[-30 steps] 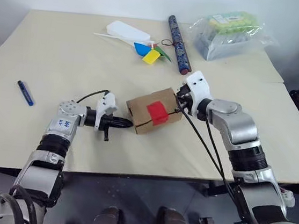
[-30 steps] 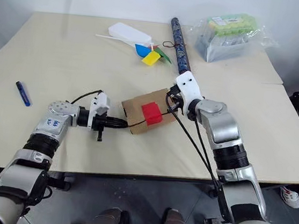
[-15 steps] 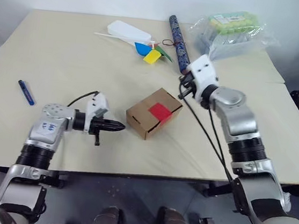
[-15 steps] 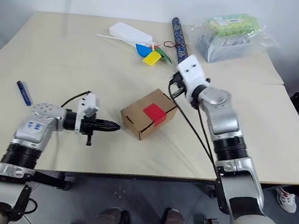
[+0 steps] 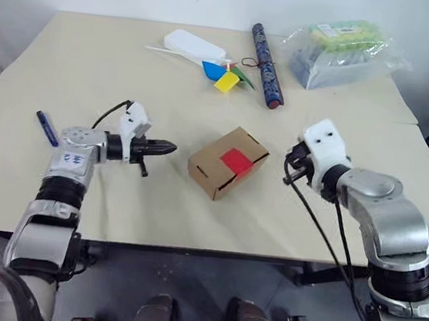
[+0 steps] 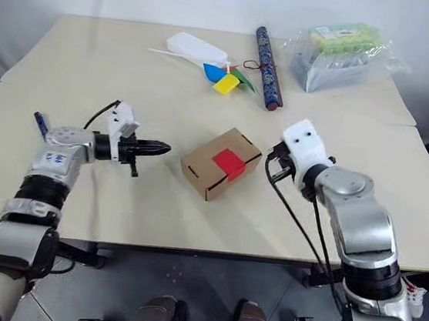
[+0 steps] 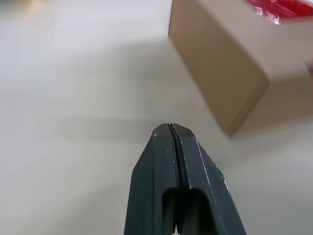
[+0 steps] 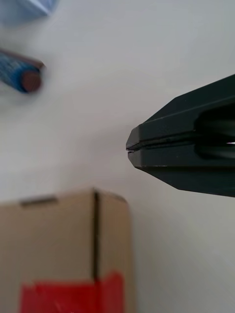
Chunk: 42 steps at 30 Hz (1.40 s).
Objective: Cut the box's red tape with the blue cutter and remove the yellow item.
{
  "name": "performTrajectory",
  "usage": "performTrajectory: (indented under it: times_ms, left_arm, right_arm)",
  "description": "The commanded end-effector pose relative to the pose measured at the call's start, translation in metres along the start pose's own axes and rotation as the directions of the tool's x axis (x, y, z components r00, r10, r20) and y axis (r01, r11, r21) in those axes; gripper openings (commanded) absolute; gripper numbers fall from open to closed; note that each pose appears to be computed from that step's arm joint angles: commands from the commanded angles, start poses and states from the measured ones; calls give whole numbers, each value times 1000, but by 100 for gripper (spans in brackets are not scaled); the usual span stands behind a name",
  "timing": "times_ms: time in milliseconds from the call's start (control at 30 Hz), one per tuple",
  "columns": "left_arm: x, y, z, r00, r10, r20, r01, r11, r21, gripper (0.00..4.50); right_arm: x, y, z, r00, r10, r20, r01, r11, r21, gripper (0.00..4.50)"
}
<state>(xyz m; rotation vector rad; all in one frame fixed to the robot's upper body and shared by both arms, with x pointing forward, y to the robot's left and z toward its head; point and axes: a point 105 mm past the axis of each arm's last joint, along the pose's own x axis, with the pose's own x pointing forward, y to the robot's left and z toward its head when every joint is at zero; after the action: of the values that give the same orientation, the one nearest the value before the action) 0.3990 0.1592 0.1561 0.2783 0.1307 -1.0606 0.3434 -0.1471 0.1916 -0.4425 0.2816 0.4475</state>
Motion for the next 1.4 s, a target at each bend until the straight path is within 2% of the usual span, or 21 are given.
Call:
performTrajectory:
  times_ms: [33,300,733,867,1067,1200,1333,1400]
  left_arm:
    - [16,-6,2,998,-55,12,55,998,30,0]
    - [42,-23,7,985,-169,38,167,985,47,0]
    - [43,-73,2,932,-363,12,362,931,47,0]
    - [49,-86,8,923,-383,26,382,923,44,0]
    - [64,-95,18,925,-375,65,372,927,57,0]
    - [65,-95,21,928,-363,80,359,931,62,0]
    - [40,-74,21,959,-273,69,270,962,47,0]
    - [26,-66,19,970,-234,58,233,972,29,0]
  right_arm:
    - [-4,4,1,1000,-18,-17,19,999,39,4]
    - [13,24,1,998,32,-48,-26,992,121,4]
    - [62,31,46,991,113,67,-117,992,51,4]
    - [75,32,52,985,144,94,-147,989,21,4]
    - [87,34,66,965,172,199,-175,985,-2,4]
    - [86,24,75,960,130,248,-119,991,-59,4]
    - [54,-16,87,958,11,288,9,998,-65,4]
    - [39,-26,85,958,-28,286,48,997,-60,4]
